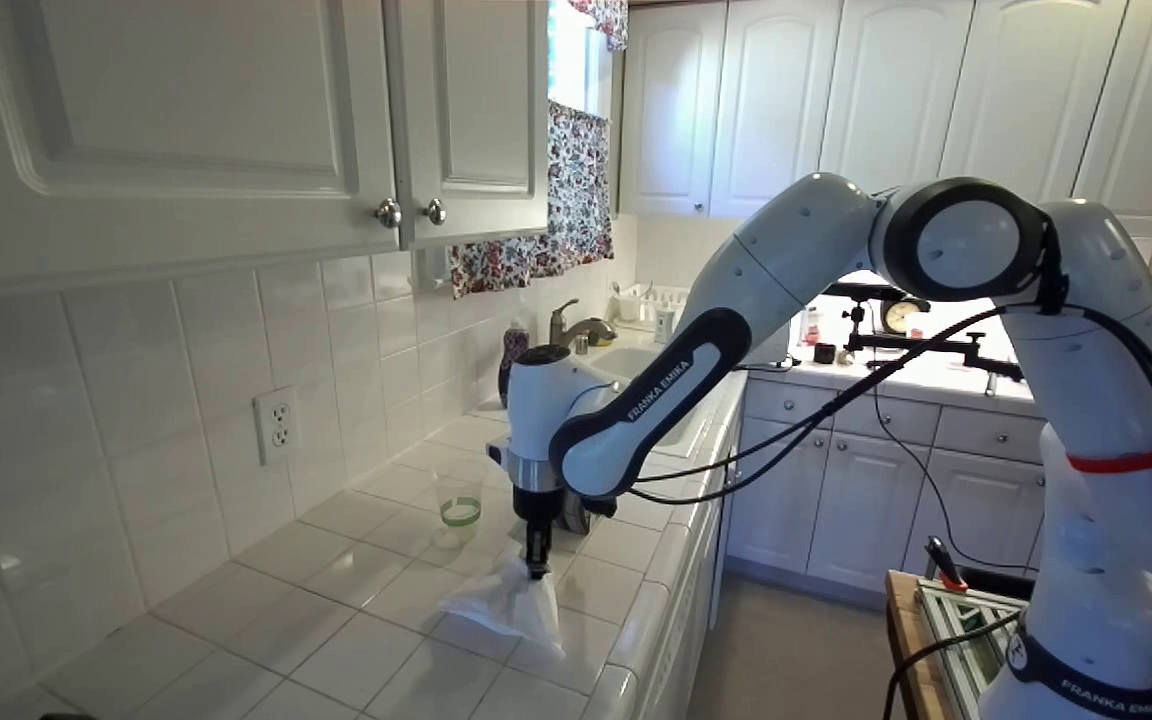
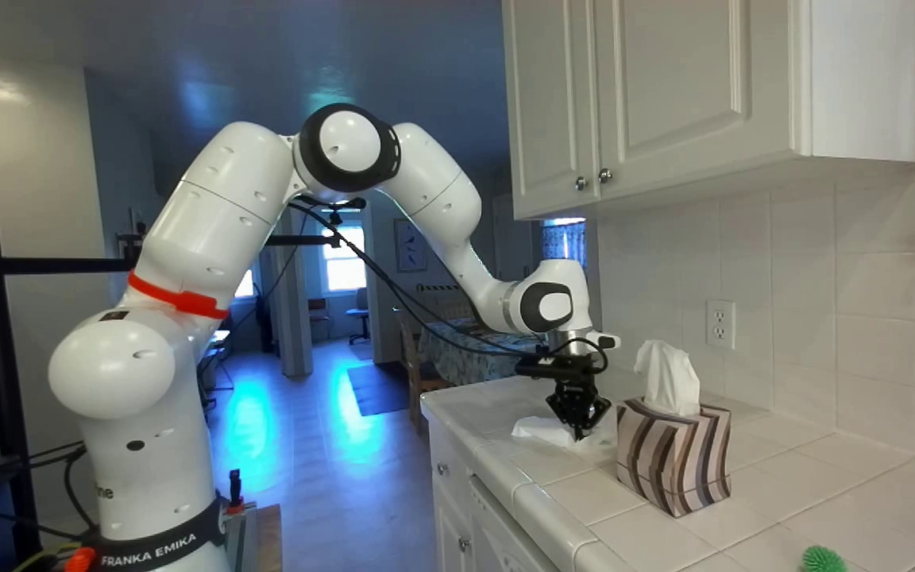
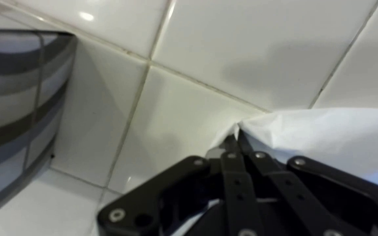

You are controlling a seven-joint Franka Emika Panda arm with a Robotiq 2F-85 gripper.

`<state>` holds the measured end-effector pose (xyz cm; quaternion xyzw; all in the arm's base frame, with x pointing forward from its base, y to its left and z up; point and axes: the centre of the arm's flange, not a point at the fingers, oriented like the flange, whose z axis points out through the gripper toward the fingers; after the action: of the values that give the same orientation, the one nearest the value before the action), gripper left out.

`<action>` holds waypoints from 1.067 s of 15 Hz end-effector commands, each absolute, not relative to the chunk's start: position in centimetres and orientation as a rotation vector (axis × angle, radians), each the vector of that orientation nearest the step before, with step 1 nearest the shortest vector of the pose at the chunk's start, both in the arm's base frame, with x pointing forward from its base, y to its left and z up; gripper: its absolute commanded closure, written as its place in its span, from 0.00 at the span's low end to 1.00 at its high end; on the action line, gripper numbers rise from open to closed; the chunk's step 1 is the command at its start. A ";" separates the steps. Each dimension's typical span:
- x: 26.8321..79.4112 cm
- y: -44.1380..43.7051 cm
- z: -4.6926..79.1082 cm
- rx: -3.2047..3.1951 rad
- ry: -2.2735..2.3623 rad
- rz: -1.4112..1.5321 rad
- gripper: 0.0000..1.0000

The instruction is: Pull out a tissue from the box and use it to wipe the counter

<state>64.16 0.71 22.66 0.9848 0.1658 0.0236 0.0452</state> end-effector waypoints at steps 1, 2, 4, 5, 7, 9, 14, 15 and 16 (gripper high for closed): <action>64.2 0.7 22.7 3.007 0.508 0.072 0.99; 64.2 0.8 22.7 3.007 0.508 0.072 0.99; 64.2 0.8 22.7 3.007 0.509 0.072 0.99; 64.2 0.8 22.7 3.007 0.509 0.072 0.99; 64.2 0.8 22.7 3.007 0.509 0.072 0.99; 64.2 0.8 22.7 3.007 0.509 0.072 0.99; 63.8 0.6 23.3 3.011 0.519 0.103 0.66; 63.7 0.5 23.6 3.013 0.517 0.118 0.60; 63.6 0.4 23.9 3.013 0.510 0.138 0.52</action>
<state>64.27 0.79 22.86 0.9845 0.1667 0.0290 0.0457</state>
